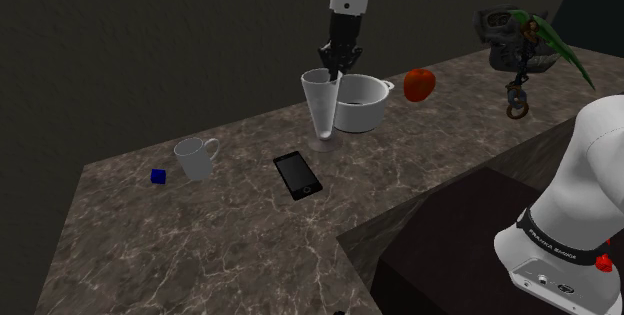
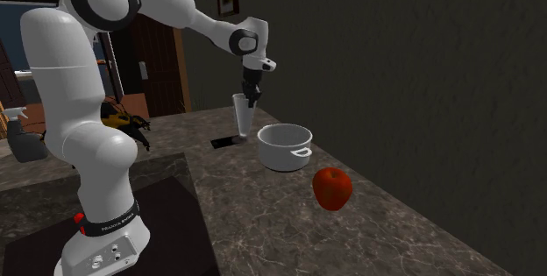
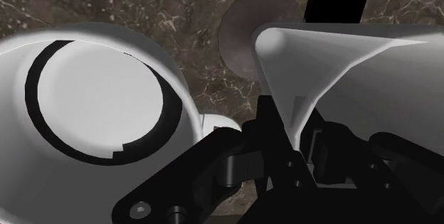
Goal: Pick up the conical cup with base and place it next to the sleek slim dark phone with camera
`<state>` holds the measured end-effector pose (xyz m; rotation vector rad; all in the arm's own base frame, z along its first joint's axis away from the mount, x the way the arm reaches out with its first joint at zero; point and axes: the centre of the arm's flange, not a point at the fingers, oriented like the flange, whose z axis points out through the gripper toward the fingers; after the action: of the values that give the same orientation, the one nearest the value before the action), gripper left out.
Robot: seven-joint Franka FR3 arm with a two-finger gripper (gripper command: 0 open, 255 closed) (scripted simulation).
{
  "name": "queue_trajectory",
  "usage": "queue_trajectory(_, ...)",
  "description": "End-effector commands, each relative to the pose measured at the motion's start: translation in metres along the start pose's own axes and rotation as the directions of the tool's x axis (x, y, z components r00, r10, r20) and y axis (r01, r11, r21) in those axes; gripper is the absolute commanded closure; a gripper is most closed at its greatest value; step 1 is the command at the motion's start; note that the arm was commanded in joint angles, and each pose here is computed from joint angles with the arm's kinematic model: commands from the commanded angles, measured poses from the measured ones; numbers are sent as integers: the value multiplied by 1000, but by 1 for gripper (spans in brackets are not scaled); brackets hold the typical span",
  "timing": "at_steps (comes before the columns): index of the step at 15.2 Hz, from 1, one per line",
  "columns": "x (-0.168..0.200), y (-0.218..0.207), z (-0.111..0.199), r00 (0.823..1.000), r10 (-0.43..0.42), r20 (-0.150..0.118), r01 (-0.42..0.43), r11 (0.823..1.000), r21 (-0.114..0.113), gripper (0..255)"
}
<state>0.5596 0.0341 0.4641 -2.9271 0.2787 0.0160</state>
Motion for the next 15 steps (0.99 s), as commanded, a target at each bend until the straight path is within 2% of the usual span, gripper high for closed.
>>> queue_trajectory(1,0,2,10,1000,0,-1,0,1000,0,255)
queue_trajectory(7,1,8,42,1000,0,-1,0,1000,0,255)
queue_trajectory(15,1,8,42,1000,0,-1,0,1000,0,255)
